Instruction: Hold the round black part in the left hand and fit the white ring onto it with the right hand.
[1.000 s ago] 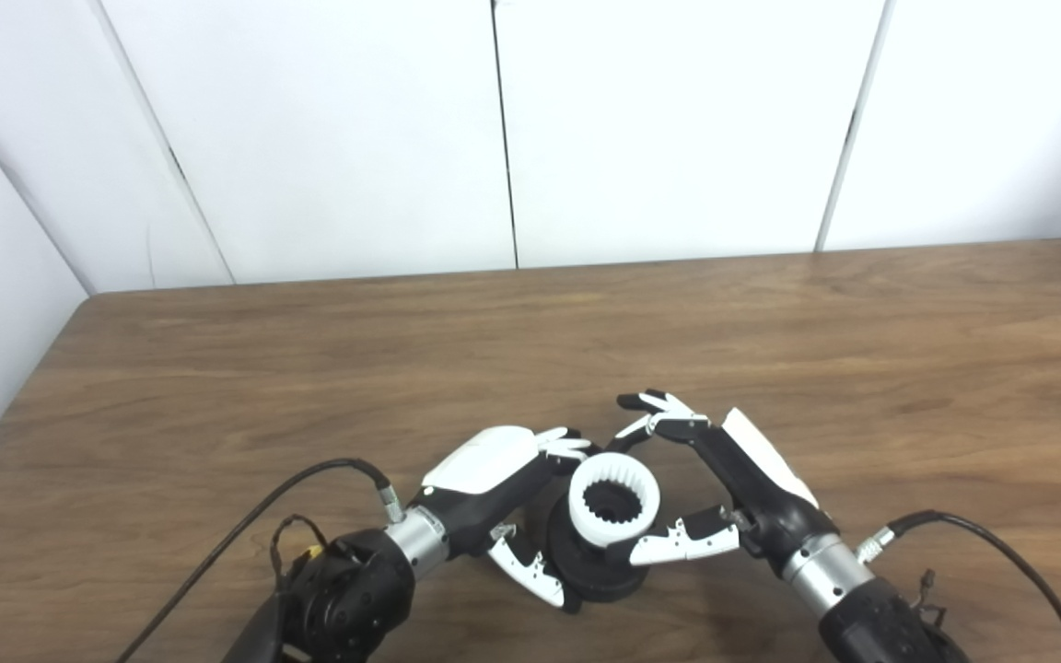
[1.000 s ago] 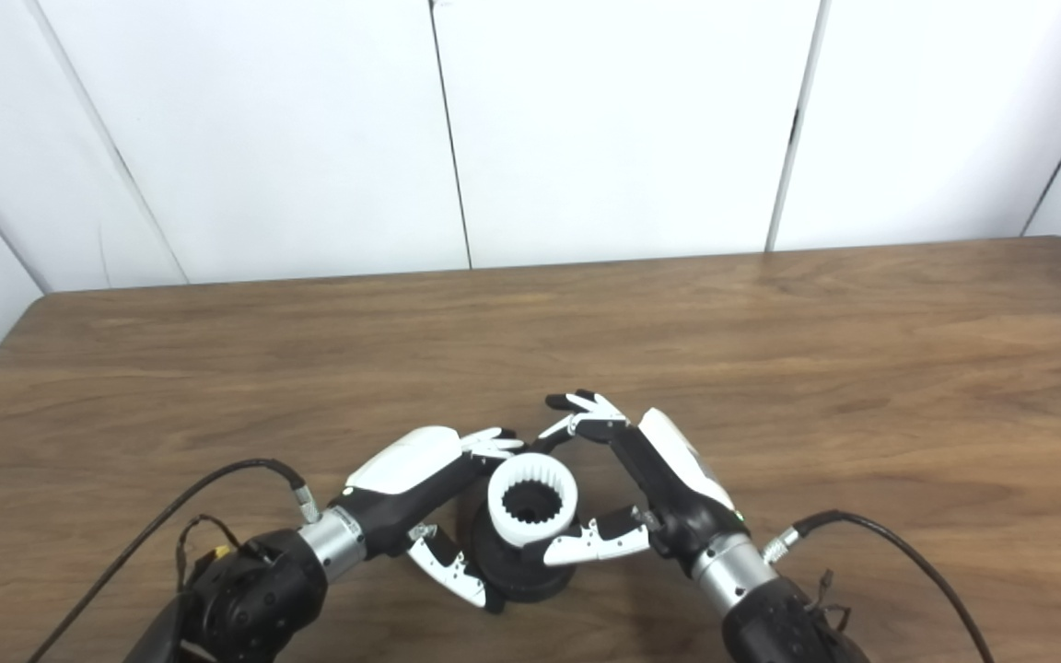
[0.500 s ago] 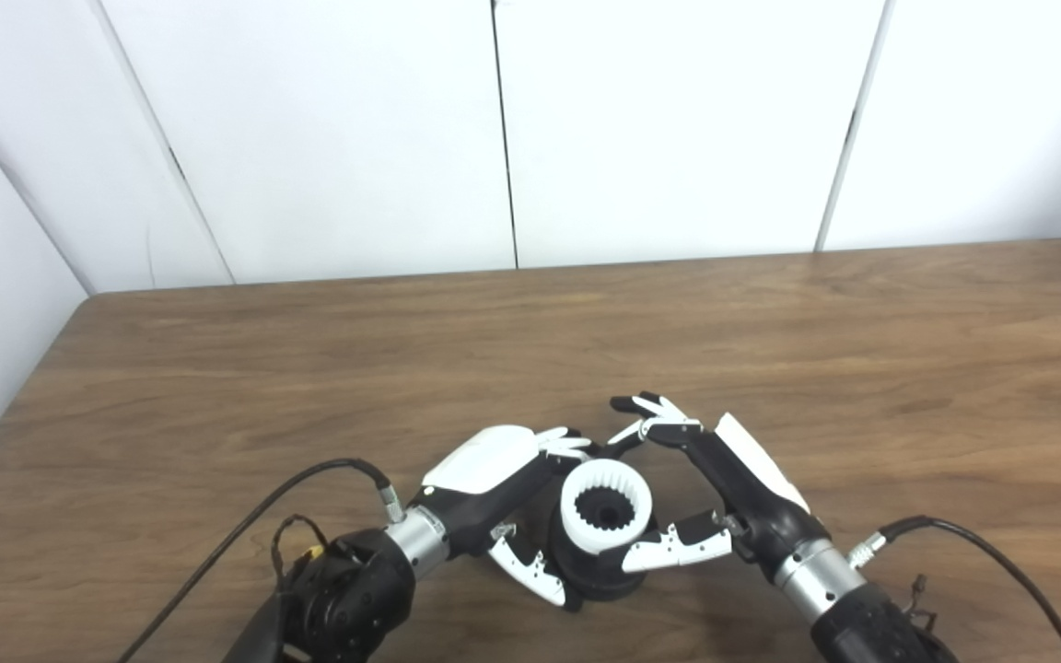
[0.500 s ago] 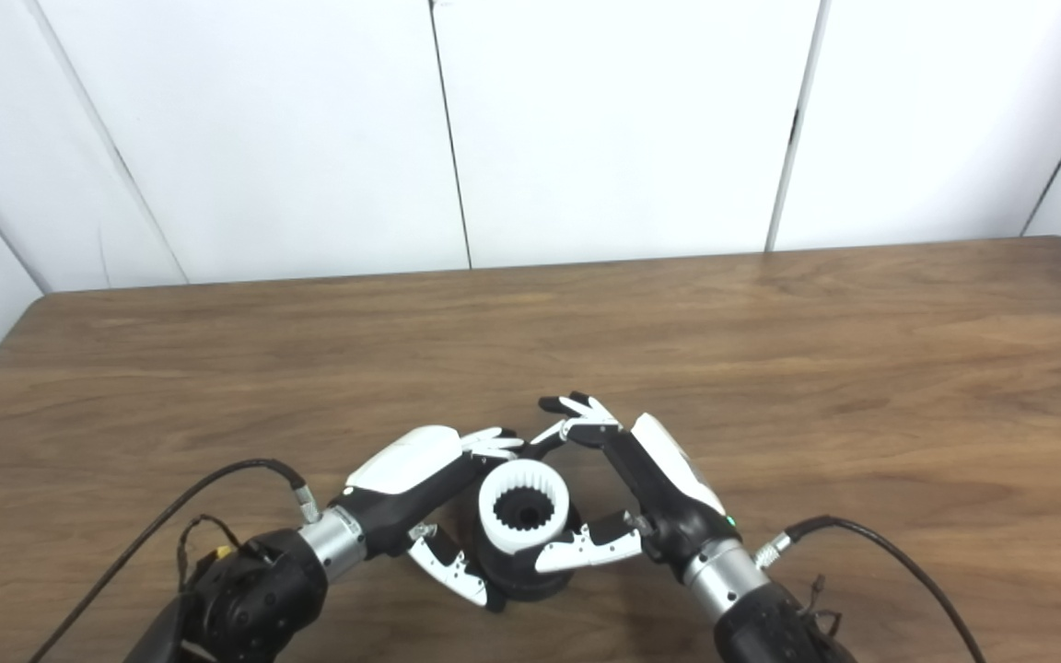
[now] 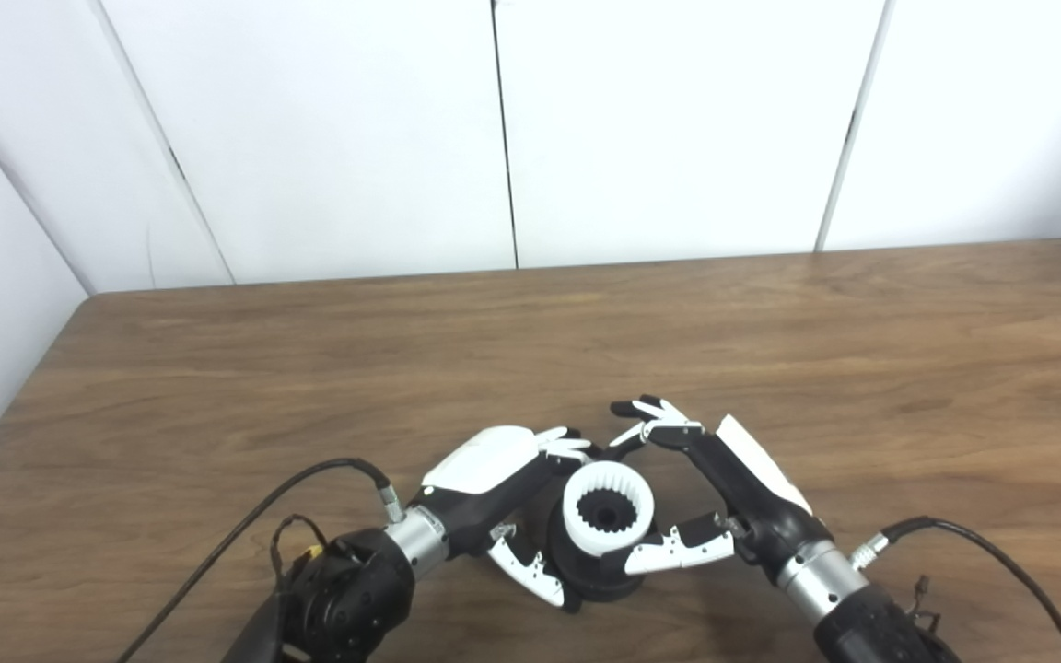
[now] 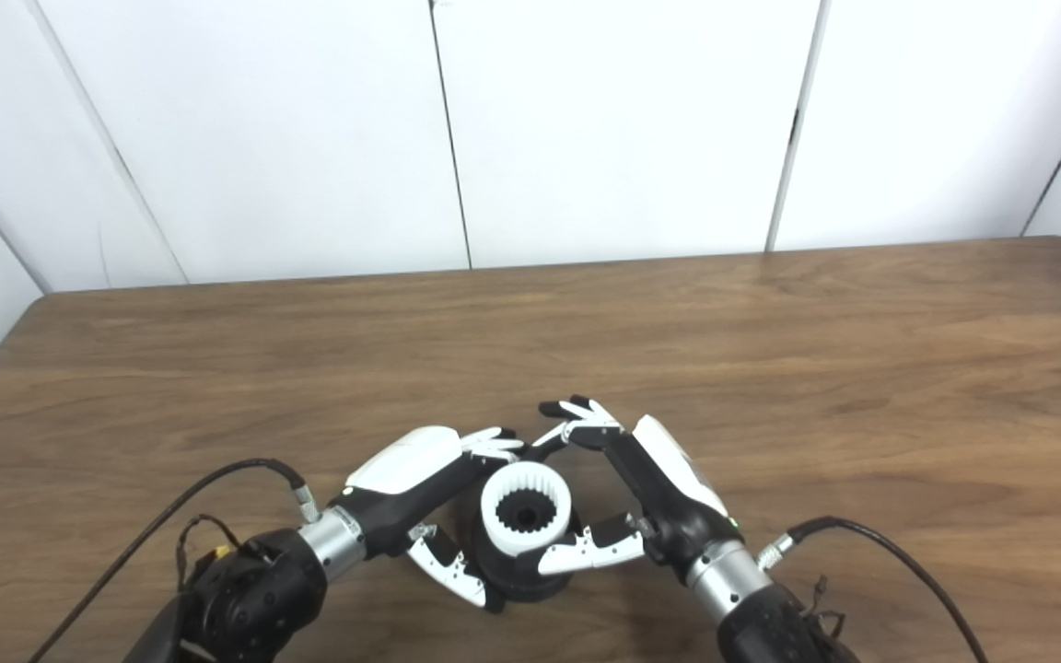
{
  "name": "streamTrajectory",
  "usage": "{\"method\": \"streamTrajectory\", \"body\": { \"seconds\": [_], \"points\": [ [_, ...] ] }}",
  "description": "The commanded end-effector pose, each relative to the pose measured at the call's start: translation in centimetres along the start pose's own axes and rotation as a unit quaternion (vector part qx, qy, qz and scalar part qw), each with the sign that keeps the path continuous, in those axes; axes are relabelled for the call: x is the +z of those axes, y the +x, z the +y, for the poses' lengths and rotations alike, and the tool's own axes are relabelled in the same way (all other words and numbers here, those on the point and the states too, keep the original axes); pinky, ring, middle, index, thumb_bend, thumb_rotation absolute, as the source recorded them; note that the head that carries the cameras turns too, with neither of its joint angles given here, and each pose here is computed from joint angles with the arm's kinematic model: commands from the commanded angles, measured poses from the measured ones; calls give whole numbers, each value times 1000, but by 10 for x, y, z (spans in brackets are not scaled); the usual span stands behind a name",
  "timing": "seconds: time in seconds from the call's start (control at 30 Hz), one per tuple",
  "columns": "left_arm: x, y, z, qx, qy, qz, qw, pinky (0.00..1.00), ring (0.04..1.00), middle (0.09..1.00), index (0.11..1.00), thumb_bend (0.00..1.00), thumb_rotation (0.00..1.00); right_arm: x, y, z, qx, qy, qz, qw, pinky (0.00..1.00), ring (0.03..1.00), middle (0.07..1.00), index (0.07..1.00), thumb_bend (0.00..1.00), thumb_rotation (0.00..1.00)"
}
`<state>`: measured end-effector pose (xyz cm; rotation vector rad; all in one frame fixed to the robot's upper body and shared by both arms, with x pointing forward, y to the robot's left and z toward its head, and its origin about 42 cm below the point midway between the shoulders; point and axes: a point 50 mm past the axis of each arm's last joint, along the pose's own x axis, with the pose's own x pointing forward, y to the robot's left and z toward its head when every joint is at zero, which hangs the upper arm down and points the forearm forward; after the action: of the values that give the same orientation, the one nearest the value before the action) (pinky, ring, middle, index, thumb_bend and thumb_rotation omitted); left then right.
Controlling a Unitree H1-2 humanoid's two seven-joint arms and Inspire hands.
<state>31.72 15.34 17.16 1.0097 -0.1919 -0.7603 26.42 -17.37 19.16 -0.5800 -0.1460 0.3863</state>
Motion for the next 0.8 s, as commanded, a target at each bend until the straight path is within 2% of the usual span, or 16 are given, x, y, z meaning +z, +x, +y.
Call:
{"method": "streamTrajectory", "body": {
  "seconds": [0.0, 0.77],
  "points": [
    [-1, -4, 7, 1, 7, 1, 1000, 853, 969, 909, 693, 928, 170, 9, 3, -5, -14, -4, -32, 999, 922, 974, 892, 492, 520, 167],
    [-1, -7, 9, -2, 5, 3, 1000, 850, 970, 908, 690, 921, 179, 1, 1, -3, -17, -3, -21, 1000, 919, 970, 890, 492, 521, 164]
  ]
}}
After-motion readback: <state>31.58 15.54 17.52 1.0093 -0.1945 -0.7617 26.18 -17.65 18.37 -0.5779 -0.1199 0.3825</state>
